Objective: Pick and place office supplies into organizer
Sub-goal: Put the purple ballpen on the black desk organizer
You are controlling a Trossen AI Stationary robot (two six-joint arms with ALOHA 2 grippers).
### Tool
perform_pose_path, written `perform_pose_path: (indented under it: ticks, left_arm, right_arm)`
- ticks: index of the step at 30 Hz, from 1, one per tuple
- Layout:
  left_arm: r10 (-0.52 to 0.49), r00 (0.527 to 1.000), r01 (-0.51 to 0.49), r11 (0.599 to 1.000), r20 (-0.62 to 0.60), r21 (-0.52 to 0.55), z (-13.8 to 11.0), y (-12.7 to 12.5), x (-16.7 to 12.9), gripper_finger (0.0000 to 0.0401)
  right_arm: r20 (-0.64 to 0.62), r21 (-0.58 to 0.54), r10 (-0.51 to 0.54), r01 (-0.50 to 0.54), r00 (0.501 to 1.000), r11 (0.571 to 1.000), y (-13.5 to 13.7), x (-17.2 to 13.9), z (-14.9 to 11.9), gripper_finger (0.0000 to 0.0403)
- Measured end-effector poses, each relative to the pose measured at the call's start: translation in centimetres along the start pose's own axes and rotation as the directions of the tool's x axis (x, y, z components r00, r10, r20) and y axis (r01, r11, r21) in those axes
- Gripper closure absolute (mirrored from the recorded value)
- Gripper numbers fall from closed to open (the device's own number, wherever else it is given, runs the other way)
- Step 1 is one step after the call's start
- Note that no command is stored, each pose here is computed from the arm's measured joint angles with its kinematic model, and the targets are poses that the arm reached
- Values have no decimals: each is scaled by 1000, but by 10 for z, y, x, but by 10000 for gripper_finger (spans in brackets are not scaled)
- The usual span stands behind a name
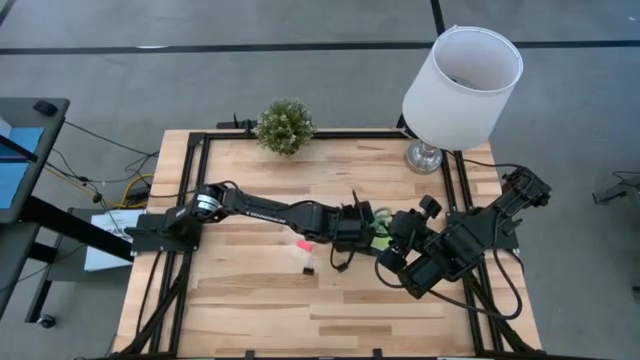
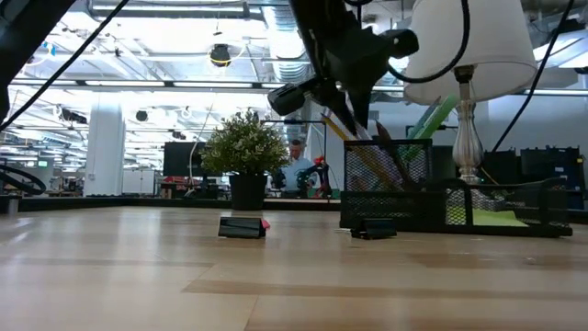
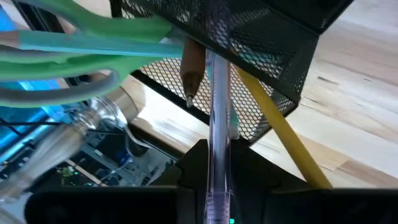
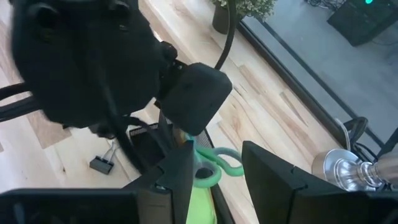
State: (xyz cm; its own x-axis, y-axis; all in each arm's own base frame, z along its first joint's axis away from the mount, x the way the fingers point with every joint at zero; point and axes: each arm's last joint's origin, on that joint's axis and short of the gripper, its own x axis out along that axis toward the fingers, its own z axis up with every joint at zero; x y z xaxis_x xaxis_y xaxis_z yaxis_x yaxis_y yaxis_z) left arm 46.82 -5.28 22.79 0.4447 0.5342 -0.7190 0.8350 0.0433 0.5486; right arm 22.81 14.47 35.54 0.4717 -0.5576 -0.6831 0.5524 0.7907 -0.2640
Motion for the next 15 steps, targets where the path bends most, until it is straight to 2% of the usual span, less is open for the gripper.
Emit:
perform_pose_path:
  ticks: [15]
  left_arm:
    - [31,999,-31,999,31,28,9,1,-6,348]
  right_arm:
    - [27,-2,-34,34,999,999,-3,5,5,274]
